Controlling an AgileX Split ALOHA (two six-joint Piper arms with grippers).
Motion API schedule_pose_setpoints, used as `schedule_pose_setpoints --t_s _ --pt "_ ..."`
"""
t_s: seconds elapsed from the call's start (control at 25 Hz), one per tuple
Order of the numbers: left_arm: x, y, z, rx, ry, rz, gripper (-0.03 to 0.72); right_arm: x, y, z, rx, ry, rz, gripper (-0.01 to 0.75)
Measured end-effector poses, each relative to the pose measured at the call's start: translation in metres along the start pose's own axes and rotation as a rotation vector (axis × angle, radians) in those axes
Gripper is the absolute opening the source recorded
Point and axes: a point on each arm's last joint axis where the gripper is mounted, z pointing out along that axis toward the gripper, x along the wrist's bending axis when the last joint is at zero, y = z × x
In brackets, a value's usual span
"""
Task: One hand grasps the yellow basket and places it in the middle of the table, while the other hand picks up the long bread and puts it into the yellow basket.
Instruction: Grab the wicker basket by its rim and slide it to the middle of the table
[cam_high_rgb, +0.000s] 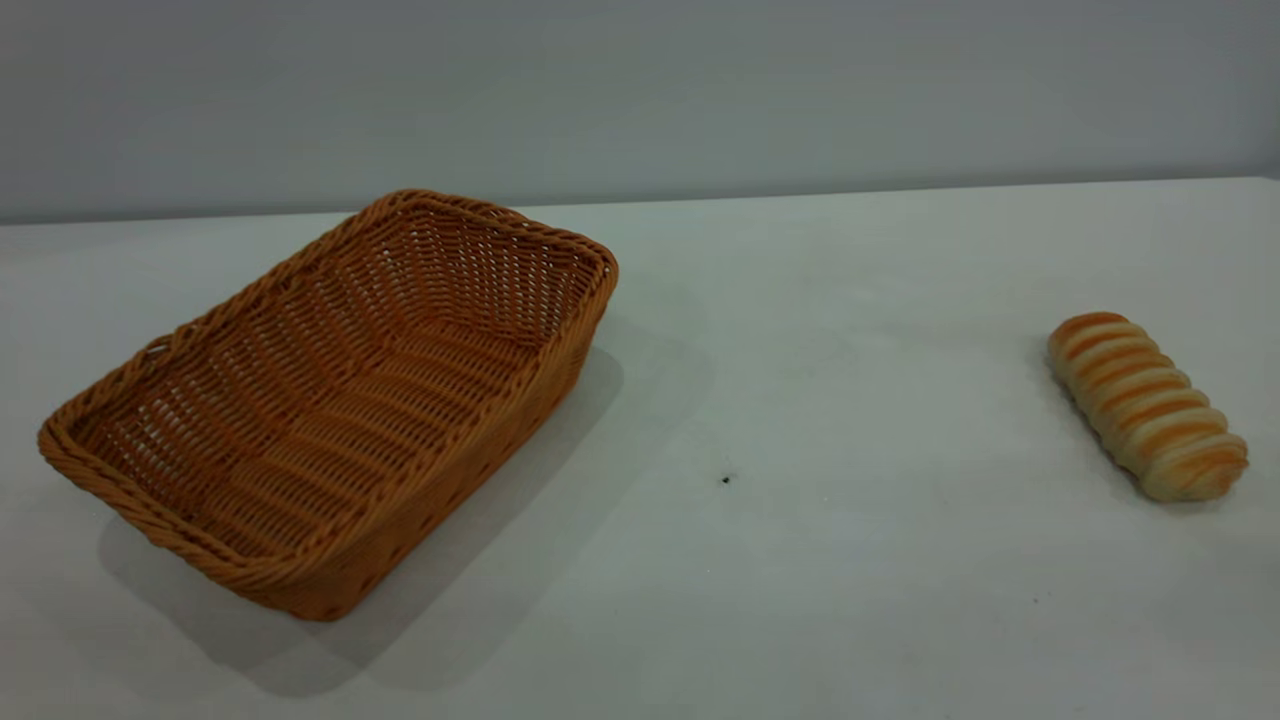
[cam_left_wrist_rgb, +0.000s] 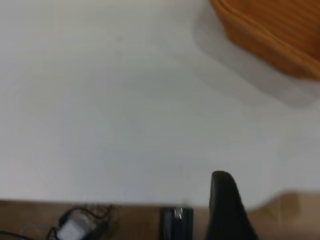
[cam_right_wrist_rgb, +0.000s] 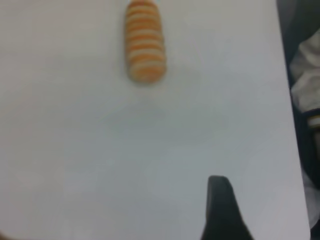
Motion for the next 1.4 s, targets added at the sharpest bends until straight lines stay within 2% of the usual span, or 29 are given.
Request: schedule_pose_setpoints --t_s 0.24,0.4,0.68,0.96,1.4 --pt "-0.013 0.031 0.022 -0.051 -0.019 -0.057 0.44 0.004 0.023 0.008 -0.052 0.045 0.045 0.507" --pt "-0.023 0.048 0.045 -0.024 -0.032 -0.107 0.426 0.01 0.028 0.014 -0.048 0.105 0.019 0.507" --pt "-0.042 0.066 0.098 0.09 -0.029 -0.235 0.422 0.014 0.029 0.015 -0.044 0.151 -0.024 0.507" --pt "-0.055 0.064 0.153 0.244 0.03 -0.422 0.422 0.016 0.028 0.015 -0.041 0.181 -0.049 0.507" --pt "-0.075 0.089 0.201 0.427 0.114 -0.528 0.422 0.019 0.027 0.014 -0.031 0.207 -0.066 0.507"
